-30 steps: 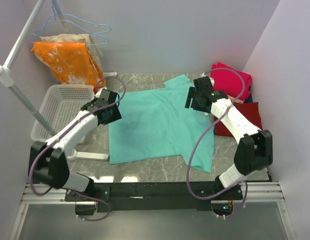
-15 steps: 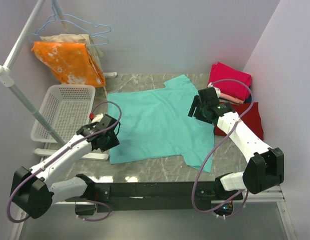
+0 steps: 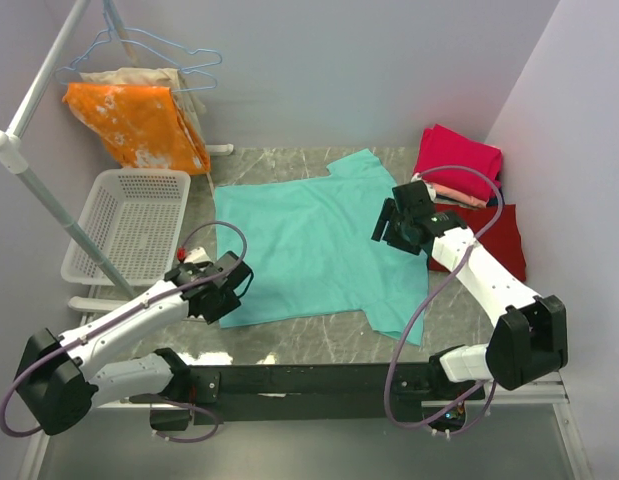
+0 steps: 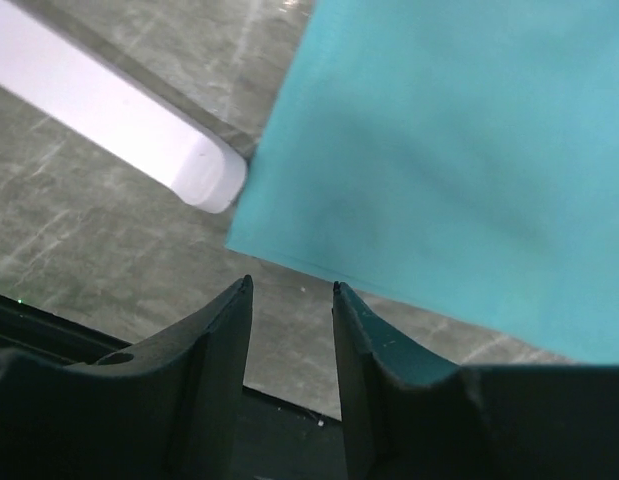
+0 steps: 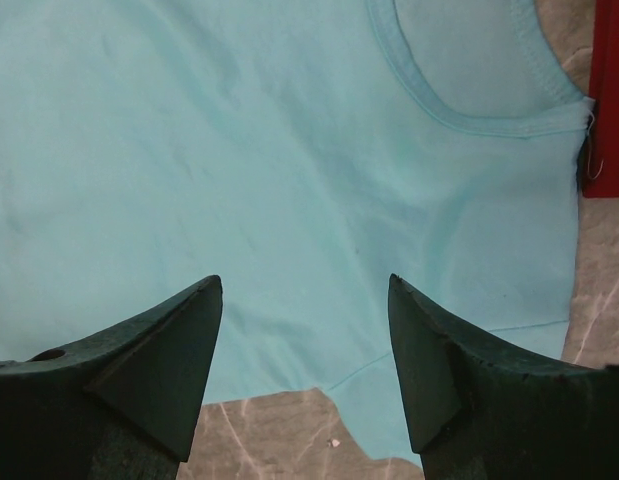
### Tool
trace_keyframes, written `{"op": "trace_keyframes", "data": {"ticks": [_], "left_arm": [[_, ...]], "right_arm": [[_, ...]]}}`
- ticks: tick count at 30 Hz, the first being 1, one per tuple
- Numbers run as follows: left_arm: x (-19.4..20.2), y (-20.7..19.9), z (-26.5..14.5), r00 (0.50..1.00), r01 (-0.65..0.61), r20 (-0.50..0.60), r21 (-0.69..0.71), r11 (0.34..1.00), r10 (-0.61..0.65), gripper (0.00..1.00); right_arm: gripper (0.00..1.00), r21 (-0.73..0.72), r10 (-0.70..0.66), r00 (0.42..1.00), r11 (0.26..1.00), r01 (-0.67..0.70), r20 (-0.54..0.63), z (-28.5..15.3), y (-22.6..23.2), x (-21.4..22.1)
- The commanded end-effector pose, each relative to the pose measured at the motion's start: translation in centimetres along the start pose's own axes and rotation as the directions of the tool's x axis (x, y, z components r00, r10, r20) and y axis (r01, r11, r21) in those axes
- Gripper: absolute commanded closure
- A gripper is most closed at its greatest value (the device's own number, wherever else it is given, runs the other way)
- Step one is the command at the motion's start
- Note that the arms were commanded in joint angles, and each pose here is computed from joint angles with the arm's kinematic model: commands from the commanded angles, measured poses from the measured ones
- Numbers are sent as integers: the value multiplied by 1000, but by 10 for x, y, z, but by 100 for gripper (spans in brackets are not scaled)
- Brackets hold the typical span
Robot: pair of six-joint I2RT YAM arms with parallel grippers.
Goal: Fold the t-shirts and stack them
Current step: Flatten the tshirt out
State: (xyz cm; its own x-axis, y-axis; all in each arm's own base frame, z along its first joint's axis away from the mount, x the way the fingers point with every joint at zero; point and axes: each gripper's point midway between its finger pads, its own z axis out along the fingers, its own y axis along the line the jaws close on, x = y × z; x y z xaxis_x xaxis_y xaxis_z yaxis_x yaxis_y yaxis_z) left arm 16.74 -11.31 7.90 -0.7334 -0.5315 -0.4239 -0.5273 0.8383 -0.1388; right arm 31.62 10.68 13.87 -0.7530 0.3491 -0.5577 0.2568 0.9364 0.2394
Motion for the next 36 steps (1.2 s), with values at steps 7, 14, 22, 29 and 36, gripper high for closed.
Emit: {"op": "trace_keyframes", "data": {"ticks": [7, 14, 22, 29, 36], "left_arm": [[13, 2, 32, 999, 22, 45, -147, 989, -16, 52], [40, 8, 40, 1000, 11, 23, -204, 979, -7, 51], [38, 16, 44, 997, 4, 75, -261, 965, 16, 51], [26, 16, 39, 989, -19, 131, -299, 954, 61, 52], [27, 21, 41, 990, -1, 136, -280, 960, 41, 50]], "right_arm": [[27, -54, -81, 997, 995, 80, -14, -3, 12, 0], [26, -73, -98, 994, 993, 95, -42, 7, 15, 8], [26, -82, -103, 993, 992, 98, -56, 11, 15, 13], [27, -79, -106, 991, 992, 100, -82, 18, 19, 15], [27, -69, -106, 991, 993, 100, -87, 20, 18, 15]]}}
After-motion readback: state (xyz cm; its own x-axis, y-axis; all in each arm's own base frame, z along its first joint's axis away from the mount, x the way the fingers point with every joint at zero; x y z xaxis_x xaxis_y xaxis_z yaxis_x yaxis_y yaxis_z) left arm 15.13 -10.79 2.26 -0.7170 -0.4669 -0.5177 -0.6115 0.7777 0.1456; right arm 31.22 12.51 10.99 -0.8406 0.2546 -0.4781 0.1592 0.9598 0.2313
